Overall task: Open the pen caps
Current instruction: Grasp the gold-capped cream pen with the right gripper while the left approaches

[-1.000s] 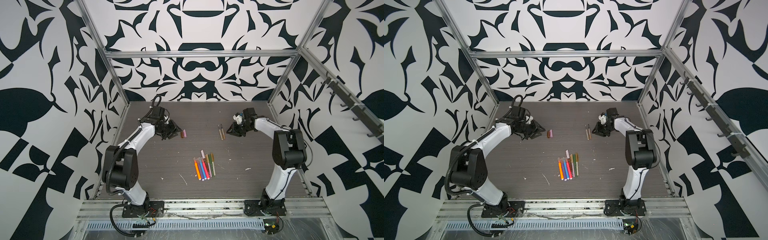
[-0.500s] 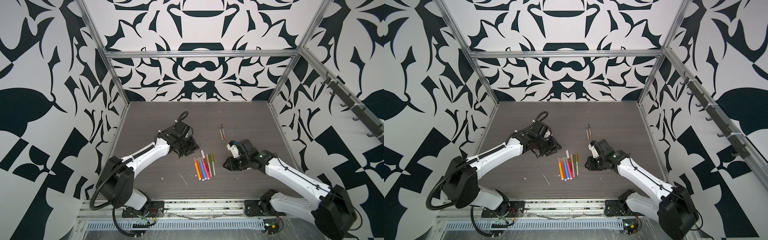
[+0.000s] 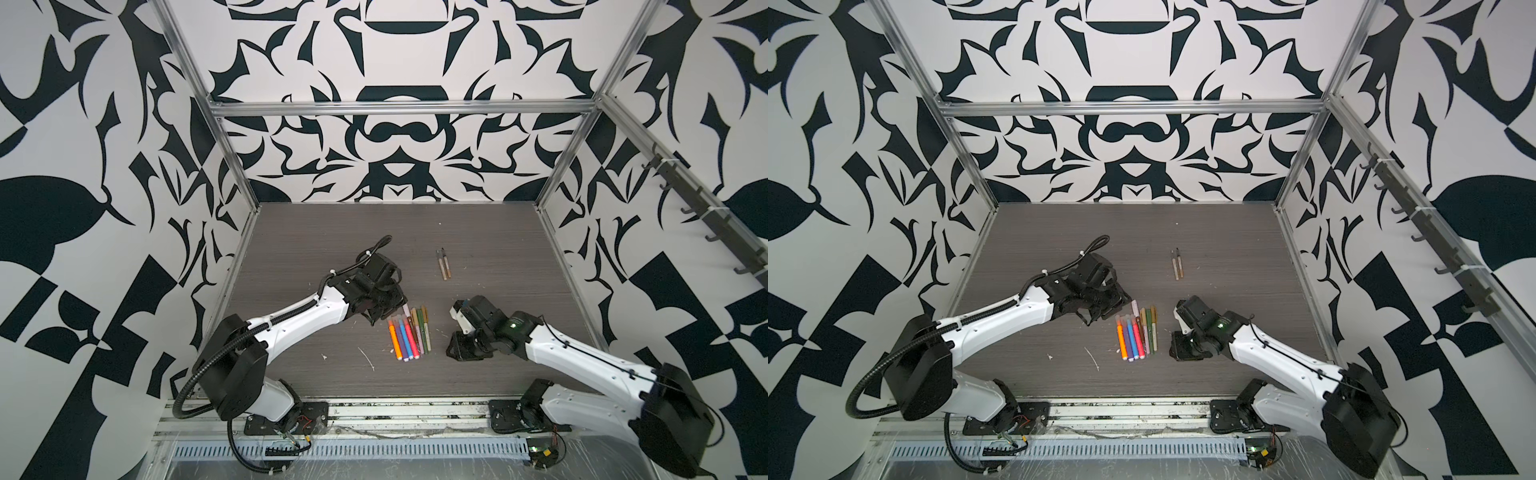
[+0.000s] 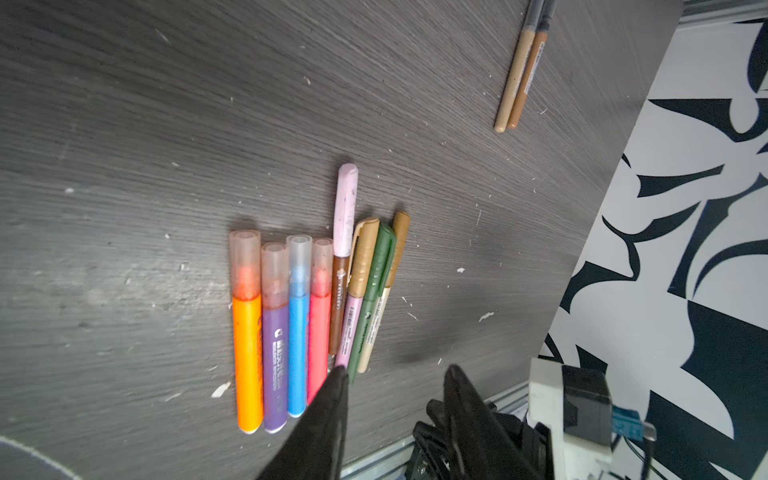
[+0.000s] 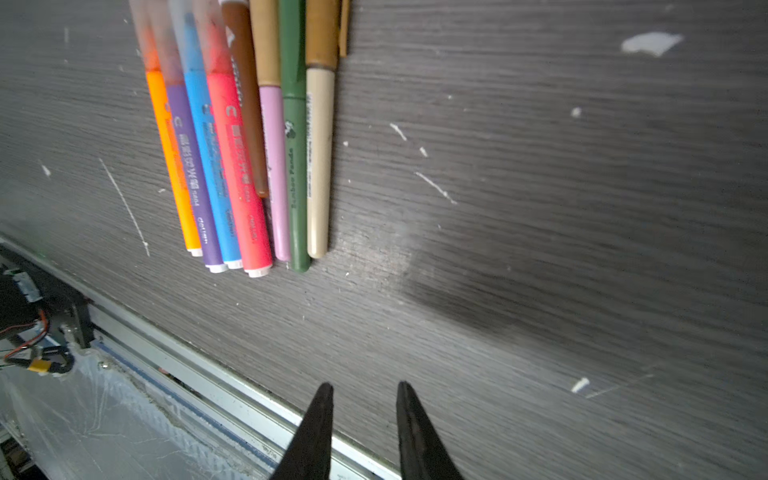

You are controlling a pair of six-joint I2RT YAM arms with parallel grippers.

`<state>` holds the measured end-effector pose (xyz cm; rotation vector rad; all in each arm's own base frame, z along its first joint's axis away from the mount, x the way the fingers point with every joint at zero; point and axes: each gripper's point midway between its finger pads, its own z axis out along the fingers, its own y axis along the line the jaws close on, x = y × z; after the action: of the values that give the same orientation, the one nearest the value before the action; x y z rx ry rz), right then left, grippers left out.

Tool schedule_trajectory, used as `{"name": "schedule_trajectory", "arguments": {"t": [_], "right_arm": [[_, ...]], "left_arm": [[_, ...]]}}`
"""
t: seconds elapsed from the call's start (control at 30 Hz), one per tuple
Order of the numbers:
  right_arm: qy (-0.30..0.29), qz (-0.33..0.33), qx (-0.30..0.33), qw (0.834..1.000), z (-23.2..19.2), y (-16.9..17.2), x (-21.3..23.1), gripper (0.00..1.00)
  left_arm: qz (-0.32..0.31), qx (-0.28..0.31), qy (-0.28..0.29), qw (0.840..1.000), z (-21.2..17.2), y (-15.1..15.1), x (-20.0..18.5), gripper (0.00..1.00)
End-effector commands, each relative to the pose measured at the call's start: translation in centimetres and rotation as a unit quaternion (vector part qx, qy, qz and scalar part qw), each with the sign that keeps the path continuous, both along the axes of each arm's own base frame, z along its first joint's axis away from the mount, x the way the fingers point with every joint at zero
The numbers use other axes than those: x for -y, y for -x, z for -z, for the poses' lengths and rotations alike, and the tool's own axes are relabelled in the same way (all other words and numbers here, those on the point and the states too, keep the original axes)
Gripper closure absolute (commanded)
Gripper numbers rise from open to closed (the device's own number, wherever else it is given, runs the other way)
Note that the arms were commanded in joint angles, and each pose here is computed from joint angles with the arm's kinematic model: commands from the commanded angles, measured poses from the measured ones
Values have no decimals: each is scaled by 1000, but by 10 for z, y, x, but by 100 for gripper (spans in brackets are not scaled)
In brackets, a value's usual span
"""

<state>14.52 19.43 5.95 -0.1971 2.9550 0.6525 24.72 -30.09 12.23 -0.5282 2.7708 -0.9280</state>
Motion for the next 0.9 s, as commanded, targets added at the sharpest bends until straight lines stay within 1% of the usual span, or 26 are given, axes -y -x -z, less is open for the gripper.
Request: {"name": "schedule_trajectory", "arguments": {"t": [0.0,0.13,0.23,0.3,0.4,0.63,0.87], "right_arm": [[25,11,19,999,-8,-16,-6,70],[27,7,27,999,-8,-27,-14,70],[23,0,10,1000,-5,-28,-23,72],[10,-5,0,1000,-1,-28,-31,72],[8,-10,-7,1000,3,-31,-38,72],[27,-13,-18,999,12,-38,-43,73],[27,-9,-27,999,18,-42,-49,74]], "left_arm": [[-6,5,3,1000,-1,-7,6,58],[-18,12,0,1000,0,-9,2,58],[-28,11,7,1000,0,-9,-1,58],[-26,7,3,1000,0,-8,-3,58],[-20,7,-1,1000,0,-6,-6,58],[-27,5,6,1000,0,-3,-11,58],[-21,2,8,1000,-4,-7,-15,58]]}}
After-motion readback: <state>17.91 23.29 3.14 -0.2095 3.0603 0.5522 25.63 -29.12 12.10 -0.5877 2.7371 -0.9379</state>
